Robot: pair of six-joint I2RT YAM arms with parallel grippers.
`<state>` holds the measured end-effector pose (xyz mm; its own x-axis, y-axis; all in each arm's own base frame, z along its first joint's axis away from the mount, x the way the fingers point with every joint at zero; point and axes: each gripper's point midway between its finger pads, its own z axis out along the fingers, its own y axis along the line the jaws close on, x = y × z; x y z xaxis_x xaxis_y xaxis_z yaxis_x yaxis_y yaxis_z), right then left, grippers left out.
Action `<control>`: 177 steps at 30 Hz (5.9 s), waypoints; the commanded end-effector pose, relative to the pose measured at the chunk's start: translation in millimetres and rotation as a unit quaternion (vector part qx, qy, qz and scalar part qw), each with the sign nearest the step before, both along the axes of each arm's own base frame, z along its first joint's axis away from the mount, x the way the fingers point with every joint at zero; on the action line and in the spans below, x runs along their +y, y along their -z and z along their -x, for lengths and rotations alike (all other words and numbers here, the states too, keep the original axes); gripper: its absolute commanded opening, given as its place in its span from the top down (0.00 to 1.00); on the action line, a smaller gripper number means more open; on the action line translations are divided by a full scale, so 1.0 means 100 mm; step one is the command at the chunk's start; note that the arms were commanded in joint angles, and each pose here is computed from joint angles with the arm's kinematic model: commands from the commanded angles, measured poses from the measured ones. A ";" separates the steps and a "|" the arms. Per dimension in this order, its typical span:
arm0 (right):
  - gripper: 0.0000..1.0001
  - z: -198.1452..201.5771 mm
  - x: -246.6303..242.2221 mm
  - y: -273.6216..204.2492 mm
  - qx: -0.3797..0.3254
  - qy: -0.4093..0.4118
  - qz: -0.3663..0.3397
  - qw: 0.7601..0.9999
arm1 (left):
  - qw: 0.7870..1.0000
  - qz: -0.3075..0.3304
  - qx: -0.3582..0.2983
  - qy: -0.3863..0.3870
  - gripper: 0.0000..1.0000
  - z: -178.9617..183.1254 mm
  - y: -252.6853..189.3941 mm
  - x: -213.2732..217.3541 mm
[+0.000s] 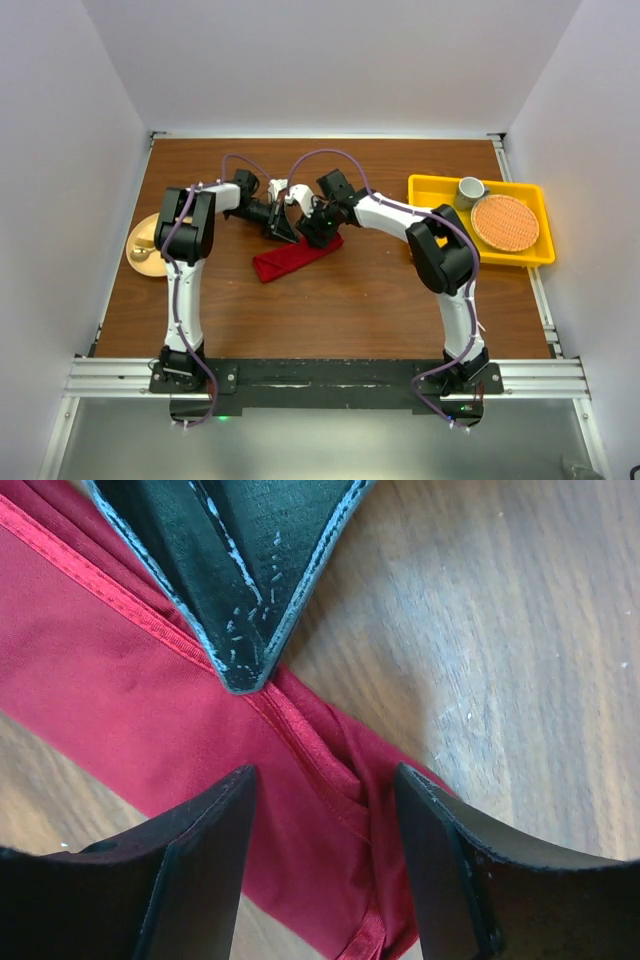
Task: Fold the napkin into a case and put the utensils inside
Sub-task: Smooth out the smaller rectangle-folded napkin at the center of the board, then pick up the smaller rectangle-folded napkin from the center of the board.
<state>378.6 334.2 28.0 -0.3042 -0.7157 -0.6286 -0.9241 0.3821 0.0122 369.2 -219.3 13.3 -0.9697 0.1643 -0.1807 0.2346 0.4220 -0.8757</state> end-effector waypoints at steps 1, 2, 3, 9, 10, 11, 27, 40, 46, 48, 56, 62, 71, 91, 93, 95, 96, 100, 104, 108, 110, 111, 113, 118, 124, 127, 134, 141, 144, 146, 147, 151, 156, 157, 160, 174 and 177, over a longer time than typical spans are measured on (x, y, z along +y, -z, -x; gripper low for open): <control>0.39 -0.08 0.12 -0.16 -0.008 -0.020 -0.031 0.999 | 0.990 -0.138 -0.041 0.007 1.00 -0.07 0.76 0.38; 0.40 -0.09 0.13 -0.16 -0.008 -0.020 -0.032 0.999 | 0.989 -0.138 -0.043 0.007 1.00 -0.08 0.76 0.38; 0.42 -0.07 0.12 -0.13 -0.003 -0.021 -0.031 0.999 | 0.989 -0.138 -0.044 0.008 1.00 -0.08 0.75 0.38; 0.56 0.03 0.05 -0.01 0.018 -0.031 -0.010 0.999 | 0.989 -0.138 -0.056 0.013 1.00 -0.12 0.71 0.38; 0.61 0.06 0.03 0.01 0.024 -0.032 -0.007 0.999 | 0.989 -0.136 -0.060 0.014 1.00 -0.13 0.70 0.38; 0.62 0.08 0.02 0.02 0.026 -0.034 -0.004 0.999 | 0.989 -0.130 -0.064 0.012 1.00 -0.15 0.66 0.37; 0.71 0.44 -0.33 0.18 0.089 0.024 0.048 0.995 | 0.952 0.014 -0.243 -0.186 0.53 -0.73 -1.05 0.91; 0.72 0.42 -0.35 0.24 0.105 0.053 0.058 0.991 | 0.979 0.047 -0.140 -0.141 0.92 0.08 -0.75 0.19; 0.72 0.40 -0.37 0.26 0.102 0.055 0.064 0.991 | 0.982 0.006 -0.074 -0.174 1.00 0.04 -0.21 0.33; 0.71 0.38 -0.36 0.25 0.100 0.055 0.063 0.991 | 0.984 -0.004 -0.057 -0.172 1.00 0.08 -0.07 0.35; 0.50 0.32 -0.06 -0.47 0.108 0.078 -0.026 0.991 | 0.984 -0.052 -0.012 -0.170 1.00 0.19 0.38 0.44; 0.42 0.25 -0.03 -1.03 0.138 0.126 -0.099 0.977 | 0.984 -0.061 -0.014 -0.164 1.00 0.21 0.41 0.47; 0.74 0.42 -0.27 -0.70 0.207 0.183 -0.089 0.957 | 0.985 -0.066 -0.020 -0.158 1.00 0.21 0.43 0.48; 0.74 0.36 -0.31 -0.61 0.336 0.186 -0.190 0.903 | 0.987 -0.071 -0.011 -0.143 1.00 0.25 0.48 0.53; 0.71 0.35 -0.17 -0.90 0.347 0.162 -0.241 0.892 | 0.988 -0.070 -0.012 -0.141 1.00 0.25 0.49 0.53; 0.68 0.38 -0.08 -1.01 0.375 0.169 -0.266 0.872 | 0.988 -0.070 -0.011 -0.140 1.00 0.26 0.50 0.53; 0.68 0.43 -0.01 -1.05 0.388 0.157 -0.274 0.866 | 0.988 -0.070 -0.011 -0.139 1.00 0.27 0.50 0.53; 0.68 0.46 0.13 -0.94 0.395 0.146 -0.272 0.865 | 0.988 -0.069 -0.009 -0.138 1.00 0.29 0.49 0.53; 0.69 0.44 0.11 -0.60 0.403 0.168 -0.247 0.865 | 0.988 -0.072 -0.010 -0.137 1.00 0.30 0.49 0.54; 0.70 0.33 0.01 -0.21 0.400 0.209 -0.208 0.868 | 0.988 -0.074 -0.005 -0.137 1.00 0.30 0.52 0.54; 0.70 0.29 -0.07 -0.03 0.394 0.229 -0.188 0.870 | 0.988 -0.076 -0.007 -0.137 1.00 0.29 0.52 0.54; 0.70 0.26 -0.11 0.02 0.391 0.235 -0.184 0.871 | 0.988 -0.076 -0.006 -0.136 1.00 0.29 0.52 0.54; 0.70 0.28 -0.18 0.18 0.398 0.249 -0.165 0.867 | 0.988 -0.076 -0.006 -0.136 1.00 0.29 0.53 0.54; 0.67 0.30 -0.16 0.03 0.406 0.227 -0.179 0.867 | 0.988 -0.075 -0.003 -0.135 1.00 0.30 0.55 0.54; 0.58 0.12 -0.01 -0.84 0.346 0.154 -0.241 0.894 | 0.989 -0.074 -0.005 -0.128 1.00 0.31 0.57 0.54; 0.51 0.00 -0.07 -0.92 0.285 0.123 -0.201 0.929 | 0.990 -0.076 -0.013 -0.121 1.00 0.32 0.58 0.54; 0.36 -0.17 -0.07 -0.67 0.164 0.024 -0.120 0.979 | 0.992 -0.083 -0.029 -0.094 1.00 0.35 0.63 0.50; 0.36 -0.02 0.04 -0.32 0.173 -0.020 -0.088 0.981 | 0.993 -0.087 -0.034 -0.072 1.00 0.38 0.63 0.42; 0.37 0.01 0.07 -0.21 0.185 -0.024 -0.083 0.979 | 0.993 -0.089 -0.032 -0.069 1.00 0.40 0.65 0.41; 0.38 0.06 0.08 -0.13 0.190 -0.031 -0.074 0.979 | 0.993 -0.089 -0.031 -0.067 1.00 0.41 0.65 0.40; 0.40 0.10 0.07 -0.11 0.195 -0.034 -0.068 0.978 | 0.993 -0.089 -0.033 -0.066 1.00 0.41 0.65 0.39; 0.47 0.22 0.02 0.07 0.216 -0.038 -0.054 0.974 | 0.993 -0.091 -0.031 -0.066 1.00 0.41 0.66 0.39; 0.51 0.44 -0.03 0.21 0.272 -0.046 -0.042 0.960 | 0.993 -0.093 -0.033 -0.068 1.00 0.39 0.66 0.39; 0.52 0.44 -0.03 0.21 0.276 -0.045 -0.041 0.959 | 0.993 -0.092 -0.033 -0.068 1.00 0.39 0.66 0.39; 0.53 0.50 -0.05 0.25 0.291 -0.045 -0.039 0.955 | 0.993 -0.093 -0.031 -0.068 1.00 0.40 0.67 0.39; 1.00 0.42 -0.01 0.36 0.304 -0.017 -0.029 0.952 | 0.992 -0.095 -0.032 -0.075 1.00 0.39 0.67 0.40; 1.00 0.43 -0.02 0.28 0.304 -0.015 -0.029 0.952 | 0.992 -0.086 -0.040 -0.078 1.00 0.35 0.60 0.38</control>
